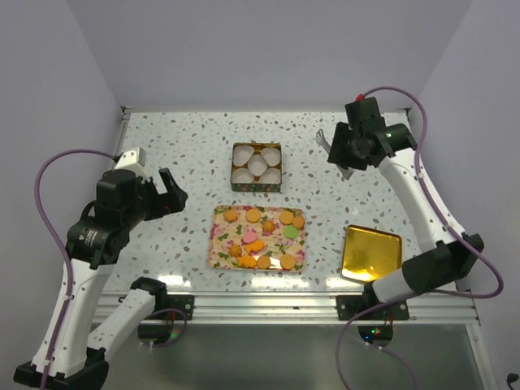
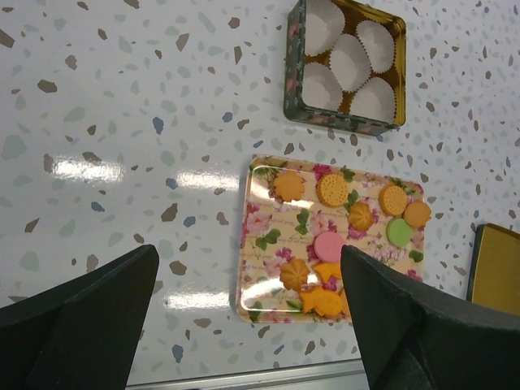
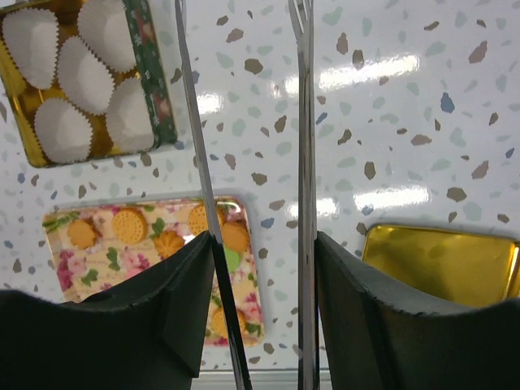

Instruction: Pack the cookies

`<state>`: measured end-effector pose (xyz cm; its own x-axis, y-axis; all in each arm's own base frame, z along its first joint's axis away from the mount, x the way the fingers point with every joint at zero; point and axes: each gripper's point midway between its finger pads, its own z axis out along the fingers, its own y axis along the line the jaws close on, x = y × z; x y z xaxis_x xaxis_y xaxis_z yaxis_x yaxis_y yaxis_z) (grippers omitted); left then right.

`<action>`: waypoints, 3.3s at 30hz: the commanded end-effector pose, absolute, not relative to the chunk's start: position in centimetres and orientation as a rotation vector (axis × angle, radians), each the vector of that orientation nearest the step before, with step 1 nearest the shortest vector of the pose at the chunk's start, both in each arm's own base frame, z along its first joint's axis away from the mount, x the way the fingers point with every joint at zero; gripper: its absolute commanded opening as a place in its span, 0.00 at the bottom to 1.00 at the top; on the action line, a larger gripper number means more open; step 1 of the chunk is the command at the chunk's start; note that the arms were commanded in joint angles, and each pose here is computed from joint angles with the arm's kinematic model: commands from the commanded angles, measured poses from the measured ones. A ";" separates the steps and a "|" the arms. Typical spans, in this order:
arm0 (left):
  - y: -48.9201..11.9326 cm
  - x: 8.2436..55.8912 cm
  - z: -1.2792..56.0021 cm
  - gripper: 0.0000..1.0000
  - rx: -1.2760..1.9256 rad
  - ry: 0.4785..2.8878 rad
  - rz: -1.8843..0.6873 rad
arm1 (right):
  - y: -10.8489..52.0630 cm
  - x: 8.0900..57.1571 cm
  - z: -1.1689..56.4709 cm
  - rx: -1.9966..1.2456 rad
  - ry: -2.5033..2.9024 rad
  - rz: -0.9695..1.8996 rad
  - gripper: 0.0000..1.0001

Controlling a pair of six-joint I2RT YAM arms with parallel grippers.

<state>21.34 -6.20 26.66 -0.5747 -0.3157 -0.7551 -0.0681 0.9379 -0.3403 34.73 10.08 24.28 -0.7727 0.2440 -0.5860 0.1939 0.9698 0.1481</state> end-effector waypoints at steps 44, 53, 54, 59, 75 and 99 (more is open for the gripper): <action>-6.0 18.5 28.4 1.00 -0.268 2.095 -0.401 | 24.3 14.9 20.0 -0.271 2.726 -0.013 0.49; -6.1 18.6 27.8 1.00 -0.269 2.106 -0.399 | 25.3 15.1 18.4 -0.299 2.742 0.001 0.51; -6.1 18.7 27.9 1.00 -0.269 2.108 -0.399 | 25.3 15.0 17.9 -0.305 2.750 -0.009 0.51; -5.9 18.6 27.8 1.00 -0.275 2.104 -0.388 | 26.1 15.1 16.7 -0.337 2.764 -0.014 0.51; -5.1 18.0 27.9 1.00 -0.279 2.103 -0.343 | 26.3 15.0 14.8 -0.328 2.810 -0.091 0.48; -4.7 18.1 29.0 1.00 -0.265 2.074 -0.320 | 26.7 17.6 23.5 -0.234 2.659 -0.018 0.40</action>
